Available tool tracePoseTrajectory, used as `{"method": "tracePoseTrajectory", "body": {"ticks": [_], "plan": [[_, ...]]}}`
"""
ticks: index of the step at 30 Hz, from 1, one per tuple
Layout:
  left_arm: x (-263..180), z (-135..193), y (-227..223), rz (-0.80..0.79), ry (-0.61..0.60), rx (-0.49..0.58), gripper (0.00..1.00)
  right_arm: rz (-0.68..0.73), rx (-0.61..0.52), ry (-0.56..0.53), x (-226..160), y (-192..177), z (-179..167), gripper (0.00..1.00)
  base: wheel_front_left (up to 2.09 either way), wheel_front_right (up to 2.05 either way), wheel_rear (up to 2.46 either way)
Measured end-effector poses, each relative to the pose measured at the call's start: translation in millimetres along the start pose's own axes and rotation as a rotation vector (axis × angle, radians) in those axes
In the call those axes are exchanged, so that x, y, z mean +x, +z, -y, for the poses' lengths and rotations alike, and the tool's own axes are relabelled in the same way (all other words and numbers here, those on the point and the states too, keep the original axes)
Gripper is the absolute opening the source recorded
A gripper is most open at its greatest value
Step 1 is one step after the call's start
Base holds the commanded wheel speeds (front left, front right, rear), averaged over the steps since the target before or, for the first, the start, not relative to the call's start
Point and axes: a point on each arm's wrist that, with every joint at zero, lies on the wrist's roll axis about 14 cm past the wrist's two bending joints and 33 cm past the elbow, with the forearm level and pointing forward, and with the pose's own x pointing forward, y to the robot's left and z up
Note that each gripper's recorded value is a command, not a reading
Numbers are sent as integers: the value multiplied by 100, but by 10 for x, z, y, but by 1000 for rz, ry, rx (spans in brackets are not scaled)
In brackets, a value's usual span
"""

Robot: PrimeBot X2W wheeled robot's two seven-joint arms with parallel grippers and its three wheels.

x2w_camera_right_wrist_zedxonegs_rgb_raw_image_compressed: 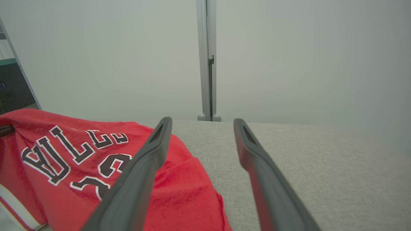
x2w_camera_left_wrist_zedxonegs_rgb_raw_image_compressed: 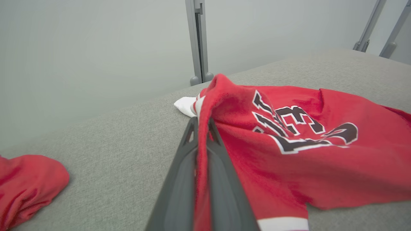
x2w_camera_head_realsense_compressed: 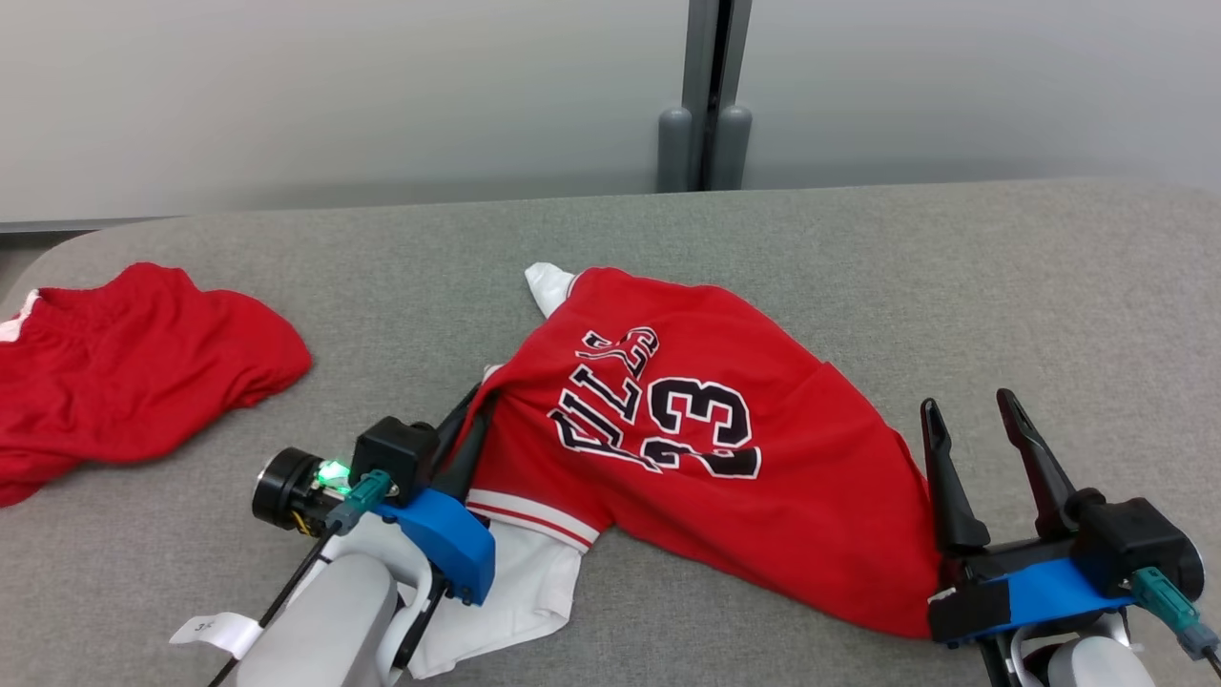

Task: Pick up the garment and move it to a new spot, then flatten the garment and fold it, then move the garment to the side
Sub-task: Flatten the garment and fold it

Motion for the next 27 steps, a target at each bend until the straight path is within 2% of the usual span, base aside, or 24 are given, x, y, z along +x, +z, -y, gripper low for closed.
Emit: {"method": "tracePoseTrajectory", "body": {"ticks": [3,4,5,12,17,22,27], "plan": [[68,-82,-23,1,21,-7,0,-15,-3,-18,2,-54,65,100,0,0,0],[93,-114,-33,2,32,-7,65,-19,-5,-24,6,-70,90,100,0,0,0],[121,-141,-26,7,39,-4,100,-21,-7,-30,16,-76,110,100,0,0,0],[191,-264,-145,-14,84,-16,100,-44,-13,-55,3,-152,201,100,0,0,0],[198,-307,212,108,120,-40,100,-39,-13,-61,8,-138,219,100,0,0,0],[-51,-450,307,170,203,-56,100,-27,-8,-41,39,-100,151,100,0,0,0],[-430,-707,379,227,338,-65,100,-6,-3,-21,52,-24,77,100,0,0,0]]}}
